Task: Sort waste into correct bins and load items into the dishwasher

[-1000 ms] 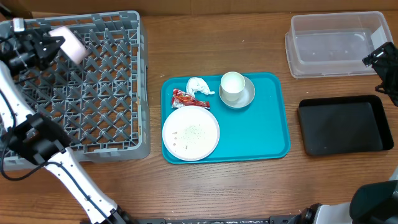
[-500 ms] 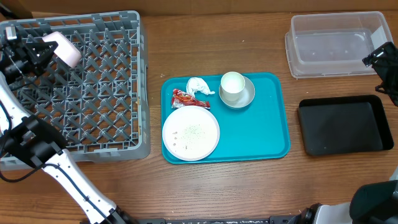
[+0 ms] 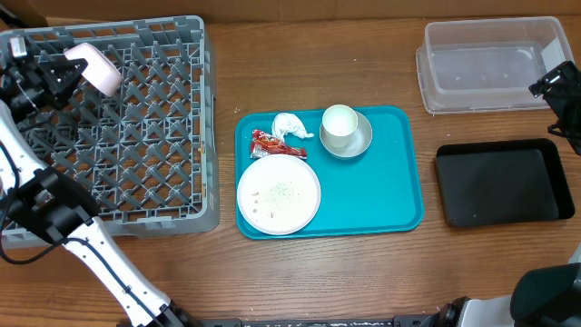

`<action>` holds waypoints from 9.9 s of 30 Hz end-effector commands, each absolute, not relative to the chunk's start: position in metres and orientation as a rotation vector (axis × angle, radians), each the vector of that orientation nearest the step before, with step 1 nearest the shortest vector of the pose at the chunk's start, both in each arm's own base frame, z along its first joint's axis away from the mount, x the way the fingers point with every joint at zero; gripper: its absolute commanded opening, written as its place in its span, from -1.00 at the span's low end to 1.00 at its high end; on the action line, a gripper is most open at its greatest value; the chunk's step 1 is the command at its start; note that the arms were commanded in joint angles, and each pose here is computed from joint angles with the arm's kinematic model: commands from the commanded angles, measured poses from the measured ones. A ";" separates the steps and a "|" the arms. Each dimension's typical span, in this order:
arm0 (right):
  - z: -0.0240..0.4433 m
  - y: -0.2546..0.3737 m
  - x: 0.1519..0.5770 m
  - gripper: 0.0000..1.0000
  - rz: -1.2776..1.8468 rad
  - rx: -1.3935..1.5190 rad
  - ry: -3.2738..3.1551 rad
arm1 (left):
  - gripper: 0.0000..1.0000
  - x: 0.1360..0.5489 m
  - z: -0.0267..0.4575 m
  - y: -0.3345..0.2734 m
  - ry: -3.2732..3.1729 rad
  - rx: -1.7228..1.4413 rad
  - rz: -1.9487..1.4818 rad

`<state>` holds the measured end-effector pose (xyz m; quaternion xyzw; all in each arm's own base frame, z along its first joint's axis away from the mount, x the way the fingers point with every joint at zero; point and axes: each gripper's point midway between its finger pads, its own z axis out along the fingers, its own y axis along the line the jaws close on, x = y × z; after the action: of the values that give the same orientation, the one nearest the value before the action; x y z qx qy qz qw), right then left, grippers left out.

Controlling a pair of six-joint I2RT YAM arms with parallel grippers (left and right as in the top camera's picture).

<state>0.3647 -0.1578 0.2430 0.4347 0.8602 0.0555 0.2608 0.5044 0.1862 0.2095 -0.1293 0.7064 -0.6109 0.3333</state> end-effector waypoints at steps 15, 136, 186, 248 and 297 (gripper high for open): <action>0.249 -0.159 0.367 0.99 0.152 1.172 2.311 | -0.82 0.504 0.175 0.197 1.921 -0.353 -1.520; 0.249 -0.159 0.367 1.00 0.151 1.172 2.311 | -0.92 0.445 0.399 0.030 2.230 -0.140 -0.852; 0.249 -0.159 0.367 0.99 0.152 1.172 2.311 | 0.27 0.403 0.171 -0.322 2.776 0.780 -0.379; 0.249 -0.159 0.367 1.00 0.151 1.172 2.311 | -0.23 0.409 0.087 -0.340 2.825 0.734 0.003; 0.249 -0.159 0.367 0.99 0.151 1.172 2.311 | -0.92 0.410 0.295 -0.287 2.614 0.435 -0.781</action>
<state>0.3647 -0.1578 0.2430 0.4345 0.8603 0.0555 0.2608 0.4095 -0.3273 0.2225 0.1917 0.9505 -0.1888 0.1552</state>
